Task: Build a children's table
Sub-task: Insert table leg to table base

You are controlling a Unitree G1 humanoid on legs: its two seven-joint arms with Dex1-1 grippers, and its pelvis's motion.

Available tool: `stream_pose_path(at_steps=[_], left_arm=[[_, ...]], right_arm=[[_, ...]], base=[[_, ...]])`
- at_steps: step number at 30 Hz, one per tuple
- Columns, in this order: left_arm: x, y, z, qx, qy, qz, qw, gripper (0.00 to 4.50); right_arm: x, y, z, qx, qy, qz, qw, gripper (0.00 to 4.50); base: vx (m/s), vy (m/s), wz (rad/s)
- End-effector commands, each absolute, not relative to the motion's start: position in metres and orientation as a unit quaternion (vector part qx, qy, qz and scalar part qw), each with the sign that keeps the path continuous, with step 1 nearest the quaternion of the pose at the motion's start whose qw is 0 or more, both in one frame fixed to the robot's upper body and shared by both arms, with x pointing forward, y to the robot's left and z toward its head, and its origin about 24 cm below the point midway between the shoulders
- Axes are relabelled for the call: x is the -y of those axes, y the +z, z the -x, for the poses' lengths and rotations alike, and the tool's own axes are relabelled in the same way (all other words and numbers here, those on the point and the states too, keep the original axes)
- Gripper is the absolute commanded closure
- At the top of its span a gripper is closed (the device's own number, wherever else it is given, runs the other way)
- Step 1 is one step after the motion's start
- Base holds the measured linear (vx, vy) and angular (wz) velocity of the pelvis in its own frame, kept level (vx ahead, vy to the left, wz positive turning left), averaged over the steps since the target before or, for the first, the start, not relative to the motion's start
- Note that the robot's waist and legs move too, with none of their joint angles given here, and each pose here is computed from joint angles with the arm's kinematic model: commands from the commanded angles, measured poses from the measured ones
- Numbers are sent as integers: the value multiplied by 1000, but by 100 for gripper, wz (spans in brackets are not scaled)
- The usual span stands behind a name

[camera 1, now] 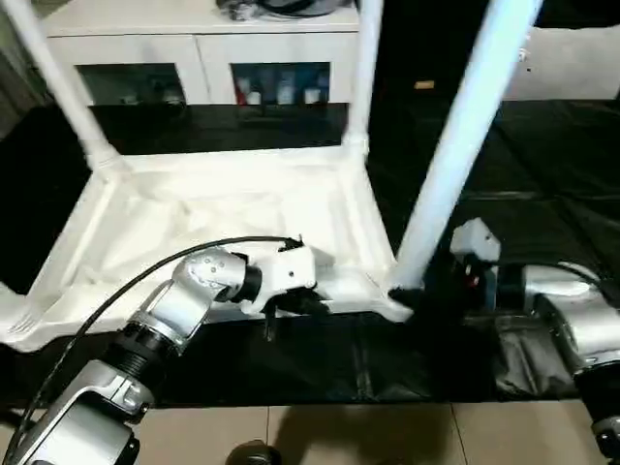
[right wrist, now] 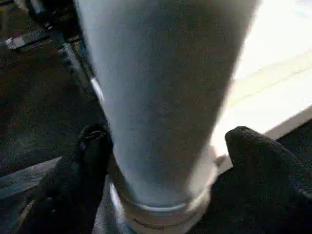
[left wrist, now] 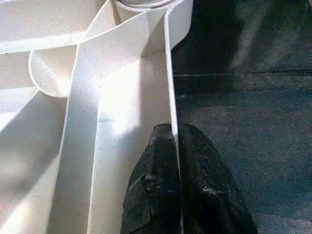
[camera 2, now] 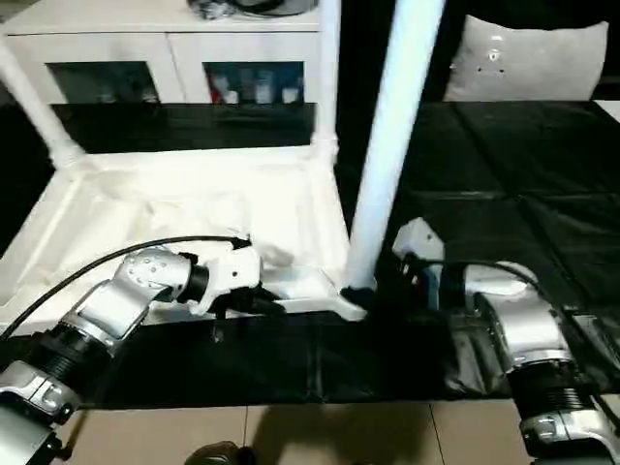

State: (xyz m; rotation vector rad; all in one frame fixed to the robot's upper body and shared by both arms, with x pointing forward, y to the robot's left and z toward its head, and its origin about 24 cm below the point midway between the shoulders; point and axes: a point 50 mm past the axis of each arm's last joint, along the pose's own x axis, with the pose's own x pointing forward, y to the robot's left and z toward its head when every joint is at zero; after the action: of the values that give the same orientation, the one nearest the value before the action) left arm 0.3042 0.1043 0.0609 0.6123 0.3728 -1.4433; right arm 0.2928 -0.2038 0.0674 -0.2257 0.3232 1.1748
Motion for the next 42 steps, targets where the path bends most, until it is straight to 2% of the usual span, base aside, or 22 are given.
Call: stream_pose_path(at_steps=[1, 10, 11, 21, 24, 26, 27, 28, 29, 31, 35, 37, 41, 42], left_arm=[[-95, 74, -304, -134, -665, -297, 673, 450], [-97, 74, -304, -136, -667, -296, 670, 450], [-97, 74, -304, -136, -667, -294, 671, 450], [-95, 72, -302, -145, -665, -255, 687, 450], [-89, 72, -302, -153, -644, -227, 714, 450], [-84, 70, -304, -163, -613, -213, 743, 450], [-84, 70, -304, -163, -612, -212, 744, 450], [-75, 70, -310, -168, -567, -187, 784, 450], [-75, 70, -310, -168, -567, -187, 785, 450], [-56, 70, -316, -171, -521, -157, 822, 450], [-41, 74, -317, -169, -501, -143, 837, 450], [-37, 75, -316, -164, -500, -147, 838, 450], [-44, 71, -315, -166, -494, -165, 837, 450], [-46, 70, -316, -165, -492, -167, 838, 450]], right_arm=[[202, 67, -293, -152, 565, 107, 804, 79], [203, 59, -291, -162, 577, 95, 795, 142], [203, 58, -290, -164, 580, 93, 793, 160], [198, 50, -282, -163, 591, 43, 789, 176], [187, 40, -284, -194, 556, 36, 807, 176], [177, 33, -291, -206, 508, 31, 836, 176], [177, 33, -291, -206, 506, 31, 837, 176], [166, 29, -304, -206, 428, 1, 880, 176], [166, 29, -304, -206, 427, 0, 880, 176], [148, 28, -316, -201, 359, -25, 911, 176], [135, 29, -320, -196, 339, -41, 919, 176], [131, 30, -320, -192, 350, -43, 916, 106], [133, 37, -318, -170, 349, -36, 921, 97], [134, 39, -317, -163, 354, -33, 920, 78]], base=[[0, 0, 0], [0, 0, 0], [0, 0, 0], [0, 0, 0], [0, 0, 0], [0, 0, 0], [0, 0, 0], [0, 0, 0], [0, 0, 0], [0, 0, 0], [0, 0, 0], [0, 0, 0], [0, 0, 0], [0, 0, 0]])
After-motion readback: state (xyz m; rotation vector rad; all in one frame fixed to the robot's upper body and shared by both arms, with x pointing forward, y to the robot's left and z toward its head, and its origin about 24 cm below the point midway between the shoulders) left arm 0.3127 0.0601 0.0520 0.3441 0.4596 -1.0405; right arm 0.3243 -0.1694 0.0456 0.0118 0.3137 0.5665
